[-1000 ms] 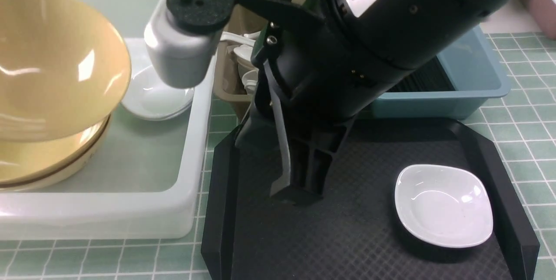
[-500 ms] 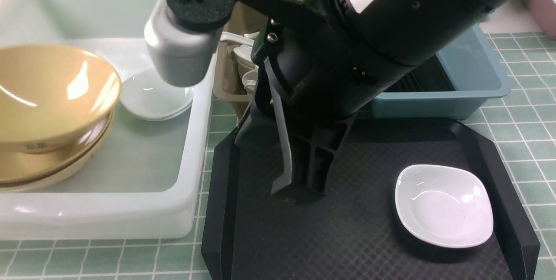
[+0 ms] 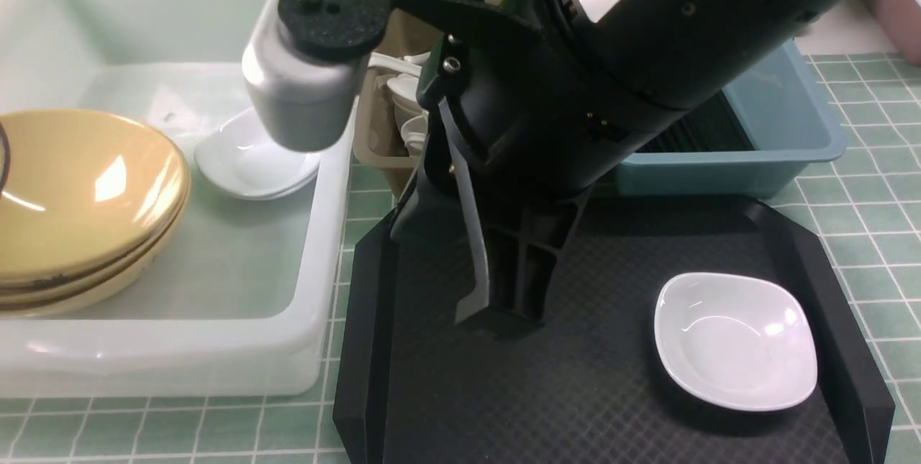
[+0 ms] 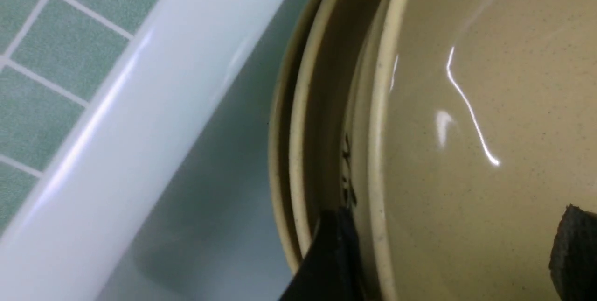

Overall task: On blue table put chopsticks spoon bowls plates into blue grey white boxes.
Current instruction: 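Place the tan bowl onto the bowl stack in the left bin with the left gripper, then grasp the small white bowl on the black tray by its rim with the left gripper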

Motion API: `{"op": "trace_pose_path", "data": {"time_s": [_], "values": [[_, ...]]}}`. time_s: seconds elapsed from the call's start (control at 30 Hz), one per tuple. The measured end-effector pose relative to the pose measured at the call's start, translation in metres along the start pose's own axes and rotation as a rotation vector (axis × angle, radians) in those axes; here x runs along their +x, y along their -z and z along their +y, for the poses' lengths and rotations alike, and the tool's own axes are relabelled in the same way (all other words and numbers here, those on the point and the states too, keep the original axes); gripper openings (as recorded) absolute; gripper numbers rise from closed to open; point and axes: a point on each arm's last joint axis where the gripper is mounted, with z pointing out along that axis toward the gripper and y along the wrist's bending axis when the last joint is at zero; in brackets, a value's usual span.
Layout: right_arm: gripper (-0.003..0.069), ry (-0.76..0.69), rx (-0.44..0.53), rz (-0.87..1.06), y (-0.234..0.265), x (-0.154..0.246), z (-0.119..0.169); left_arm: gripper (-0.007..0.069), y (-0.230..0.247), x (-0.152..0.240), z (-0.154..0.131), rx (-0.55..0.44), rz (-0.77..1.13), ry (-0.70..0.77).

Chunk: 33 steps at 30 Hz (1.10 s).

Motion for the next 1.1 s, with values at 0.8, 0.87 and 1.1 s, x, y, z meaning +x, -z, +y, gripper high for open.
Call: {"op": "trace_pose_path", "data": {"time_s": [0.8,0.87,1.1], "values": [[0.0048,-0.088,0.106,0.041,0.006,0.008,-0.007,0.0251,0.049,0.044,-0.101,0.053,-0.076,-0.404],[0.0048,-0.114,0.154,0.067,0.010,0.017,-0.008,0.0144,0.045,0.063,-0.133,0.121,-0.033,-0.587],[0.0048,-0.253,0.315,0.160,0.027,0.065,-0.001,0.0002,0.048,0.154,-0.234,0.389,0.105,-1.143]]}}
